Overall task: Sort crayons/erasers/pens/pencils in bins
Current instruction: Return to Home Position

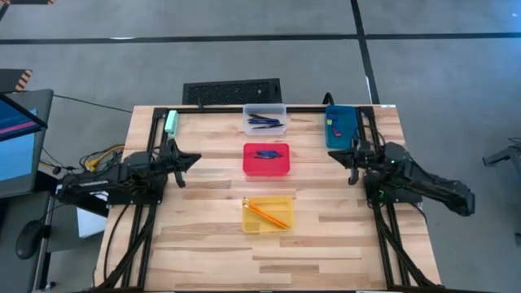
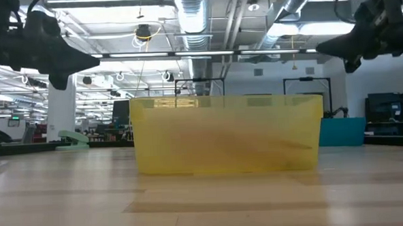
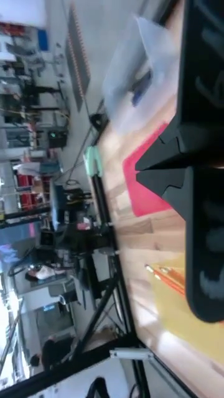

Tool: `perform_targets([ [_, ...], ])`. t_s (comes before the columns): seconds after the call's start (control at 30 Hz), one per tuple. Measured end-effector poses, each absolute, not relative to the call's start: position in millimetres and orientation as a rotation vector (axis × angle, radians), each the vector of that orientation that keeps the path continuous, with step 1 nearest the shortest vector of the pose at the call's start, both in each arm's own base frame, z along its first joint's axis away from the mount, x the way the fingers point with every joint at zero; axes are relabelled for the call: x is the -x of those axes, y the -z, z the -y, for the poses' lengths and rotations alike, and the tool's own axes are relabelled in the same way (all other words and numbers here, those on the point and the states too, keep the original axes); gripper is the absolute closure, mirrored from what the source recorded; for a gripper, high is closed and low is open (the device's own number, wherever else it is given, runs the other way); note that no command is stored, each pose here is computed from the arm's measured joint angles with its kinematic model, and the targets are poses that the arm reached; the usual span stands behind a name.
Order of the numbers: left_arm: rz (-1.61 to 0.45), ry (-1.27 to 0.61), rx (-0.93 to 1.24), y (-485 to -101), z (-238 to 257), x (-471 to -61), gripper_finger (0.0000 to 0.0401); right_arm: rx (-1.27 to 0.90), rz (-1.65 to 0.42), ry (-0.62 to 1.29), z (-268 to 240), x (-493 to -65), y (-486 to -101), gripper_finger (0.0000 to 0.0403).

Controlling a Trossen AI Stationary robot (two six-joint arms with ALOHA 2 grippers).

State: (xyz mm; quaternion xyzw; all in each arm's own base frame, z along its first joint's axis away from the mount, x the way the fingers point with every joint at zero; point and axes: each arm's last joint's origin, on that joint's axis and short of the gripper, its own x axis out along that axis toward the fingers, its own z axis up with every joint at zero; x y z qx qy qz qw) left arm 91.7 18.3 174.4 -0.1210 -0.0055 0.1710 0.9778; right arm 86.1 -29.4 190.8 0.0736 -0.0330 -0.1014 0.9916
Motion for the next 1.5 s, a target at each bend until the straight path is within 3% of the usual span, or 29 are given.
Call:
perform_targets([
  [0.37, 0.016, -0.530, 0.168, -175, -26, -89, 0.0401, -0.216, 0.094, 0.201, 32, -91, -173, 0.0391],
  [0.6, 0.028, -0.528, 0.220, -174, -26, -89, 0.0401, -0.129, 0.066, 0.213, 33, -91, -171, 0.0376],
  [1.5, 0.027, -0.527, 0.221, -174, -26, -89, 0.0401, -0.180, 0.063, 0.212, 33, -91, -170, 0.0377],
])
